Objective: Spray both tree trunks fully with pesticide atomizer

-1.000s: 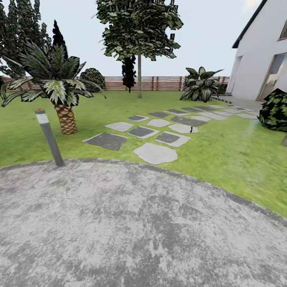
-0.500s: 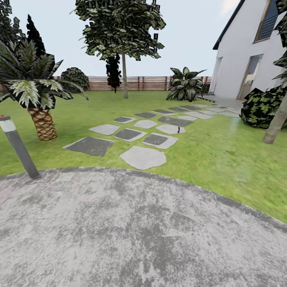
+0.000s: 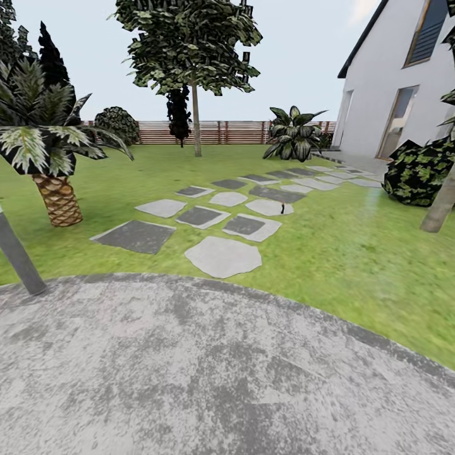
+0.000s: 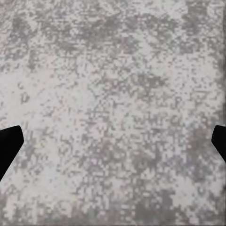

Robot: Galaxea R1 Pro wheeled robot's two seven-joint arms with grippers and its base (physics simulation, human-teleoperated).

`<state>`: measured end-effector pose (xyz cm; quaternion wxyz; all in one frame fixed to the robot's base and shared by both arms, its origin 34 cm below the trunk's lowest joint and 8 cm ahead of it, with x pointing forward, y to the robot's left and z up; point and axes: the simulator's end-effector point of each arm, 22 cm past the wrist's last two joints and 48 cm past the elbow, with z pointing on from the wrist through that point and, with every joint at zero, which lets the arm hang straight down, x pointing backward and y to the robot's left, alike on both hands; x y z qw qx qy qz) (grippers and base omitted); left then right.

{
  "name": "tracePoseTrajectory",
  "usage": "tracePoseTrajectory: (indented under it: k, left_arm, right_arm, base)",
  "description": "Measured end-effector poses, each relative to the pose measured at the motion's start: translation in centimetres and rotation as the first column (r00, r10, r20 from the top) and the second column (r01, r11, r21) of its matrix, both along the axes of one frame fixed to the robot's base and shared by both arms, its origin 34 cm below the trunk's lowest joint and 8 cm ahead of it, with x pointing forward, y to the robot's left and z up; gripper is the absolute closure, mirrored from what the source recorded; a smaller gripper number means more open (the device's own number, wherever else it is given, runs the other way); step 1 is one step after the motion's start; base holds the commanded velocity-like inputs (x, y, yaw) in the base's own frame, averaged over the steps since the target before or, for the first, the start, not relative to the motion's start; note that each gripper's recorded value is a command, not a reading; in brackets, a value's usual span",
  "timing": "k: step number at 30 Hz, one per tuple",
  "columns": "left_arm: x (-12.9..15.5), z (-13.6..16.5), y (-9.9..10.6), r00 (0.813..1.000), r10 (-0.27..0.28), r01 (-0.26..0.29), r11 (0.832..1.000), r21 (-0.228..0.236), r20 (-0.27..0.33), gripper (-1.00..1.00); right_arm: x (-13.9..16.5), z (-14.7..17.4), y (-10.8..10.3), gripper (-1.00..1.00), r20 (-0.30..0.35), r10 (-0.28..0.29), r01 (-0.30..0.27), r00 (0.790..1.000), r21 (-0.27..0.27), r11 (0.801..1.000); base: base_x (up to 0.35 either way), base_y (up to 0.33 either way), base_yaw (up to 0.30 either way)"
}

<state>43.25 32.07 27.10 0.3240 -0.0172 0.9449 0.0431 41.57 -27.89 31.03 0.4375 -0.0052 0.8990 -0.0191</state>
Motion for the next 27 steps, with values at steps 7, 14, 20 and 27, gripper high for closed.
tracePoseTrajectory:
  k: [7,14,20,27]
  left_arm:
    - [0.0,0.0,0.02,1.0,0.0,0.0,1.0,0.0,0.0,-1.0]
    - [0.02,0.01,0.02,1.0,0.0,0.0,1.0,0.0,0.0,-1.0]
    - [0.01,0.01,0.02,1.0,0.0,0.0,1.0,0.0,0.0,-1.0]
    - [0.03,0.02,0.02,1.0,0.0,0.0,1.0,0.0,0.001,-1.0]
  right_arm:
    - [0.0,0.0,0.01,-1.0,0.0,0.0,0.0,1.0,0.0,1.0]
    - [0.0,0.0,0.01,-1.0,0.0,0.0,0.0,1.0,0.0,1.0]
    - [0.01,0.01,0.01,-1.0,0.0,0.0,0.0,1.0,0.0,1.0]
    - [0.0,0.0,0.01,-1.0,0.0,0.0,0.0,1.0,0.0,1.0]
  base:
    - [0.31,-0.126,0.0]
    - [0.304,-0.131,0.0]
    - [0.293,-0.139,0.0]
    - [0.289,-0.143,0.0]
